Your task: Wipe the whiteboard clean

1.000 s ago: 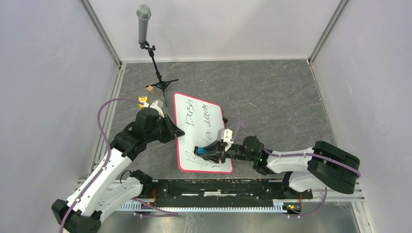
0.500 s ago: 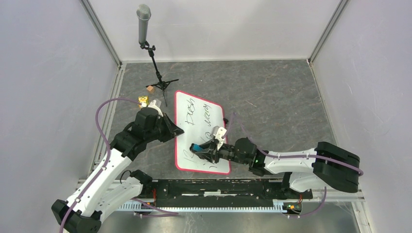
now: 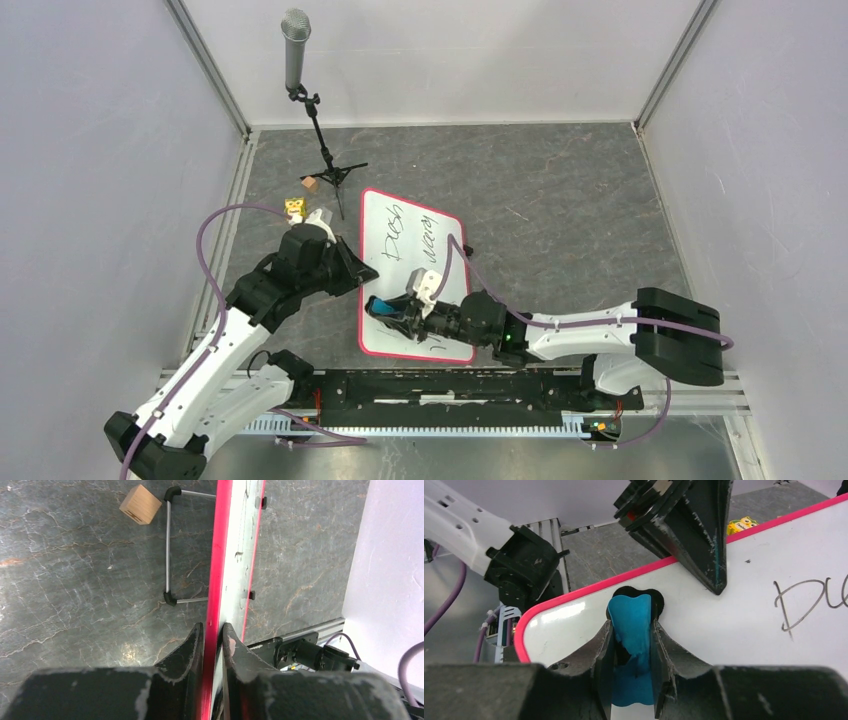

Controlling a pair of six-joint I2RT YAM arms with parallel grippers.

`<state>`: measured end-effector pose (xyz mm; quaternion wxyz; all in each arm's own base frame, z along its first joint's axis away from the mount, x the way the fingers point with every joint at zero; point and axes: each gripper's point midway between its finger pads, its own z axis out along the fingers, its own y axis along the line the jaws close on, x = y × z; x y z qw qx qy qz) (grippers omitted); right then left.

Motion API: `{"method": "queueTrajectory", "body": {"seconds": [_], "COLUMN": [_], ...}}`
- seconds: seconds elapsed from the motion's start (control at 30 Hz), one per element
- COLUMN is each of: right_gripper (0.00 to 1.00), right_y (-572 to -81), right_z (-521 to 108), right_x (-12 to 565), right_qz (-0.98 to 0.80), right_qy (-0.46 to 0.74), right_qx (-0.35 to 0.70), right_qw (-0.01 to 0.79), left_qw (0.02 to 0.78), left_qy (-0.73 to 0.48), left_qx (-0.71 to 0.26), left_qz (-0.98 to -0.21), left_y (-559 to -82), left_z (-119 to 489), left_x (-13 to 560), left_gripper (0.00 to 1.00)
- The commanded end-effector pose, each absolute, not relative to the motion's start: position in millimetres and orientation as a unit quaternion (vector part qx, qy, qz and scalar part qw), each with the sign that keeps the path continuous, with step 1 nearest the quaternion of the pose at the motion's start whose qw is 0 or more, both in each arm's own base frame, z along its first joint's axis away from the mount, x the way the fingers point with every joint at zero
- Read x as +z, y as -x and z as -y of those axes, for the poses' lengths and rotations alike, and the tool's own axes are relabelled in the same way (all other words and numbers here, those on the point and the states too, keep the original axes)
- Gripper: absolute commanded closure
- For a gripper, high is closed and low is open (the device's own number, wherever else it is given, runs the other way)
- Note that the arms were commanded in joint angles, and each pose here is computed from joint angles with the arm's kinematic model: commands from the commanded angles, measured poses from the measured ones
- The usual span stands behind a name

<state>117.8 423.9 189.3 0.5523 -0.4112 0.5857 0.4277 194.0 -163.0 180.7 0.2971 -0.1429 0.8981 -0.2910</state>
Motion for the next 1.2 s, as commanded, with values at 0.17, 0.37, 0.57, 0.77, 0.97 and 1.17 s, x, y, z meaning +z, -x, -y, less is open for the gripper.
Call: {"method": "queueTrajectory", "body": {"seconds": [0.17,0.37,0.57,0.77,0.97,1.17], "right_gripper": [0.82,0.82,0.82,0.81,0.81,0.80], "right_y": [-71,-93,-94,-72,-78,-72], "right_z": [-357,-320,-336,-390,-424,-438], "right_x": [72,52,69,123,155,173], "right_qz": [-0.673,-0.714,-0.690,-0.625,-0.607,-0.579], "right_qy": [0.458,0.422,0.456,0.492,0.484,0.490], "right_qx": [0.374,0.322,0.307,0.357,0.369,0.399], "right_qw": [0.445,0.458,0.471,0.490,0.512,0.516], "left_qw": [0.292,0.287,0.290,0.297,0.310,0.311], "left_qy": [0.174,0.174,0.178,0.189,0.200,0.209], "left_qx": [-0.299,-0.296,-0.298,-0.296,-0.291,-0.287], "left_qz": [-0.892,-0.894,-0.892,-0.888,-0.883,-0.882], "left_y": [-197,-197,-197,-196,-198,-196], "left_z": [169,170,170,167,163,159], "left_x": [188,185,187,187,188,185], "left_gripper": [0.98,0.98,0.98,0.98,0.98,0.98]}}
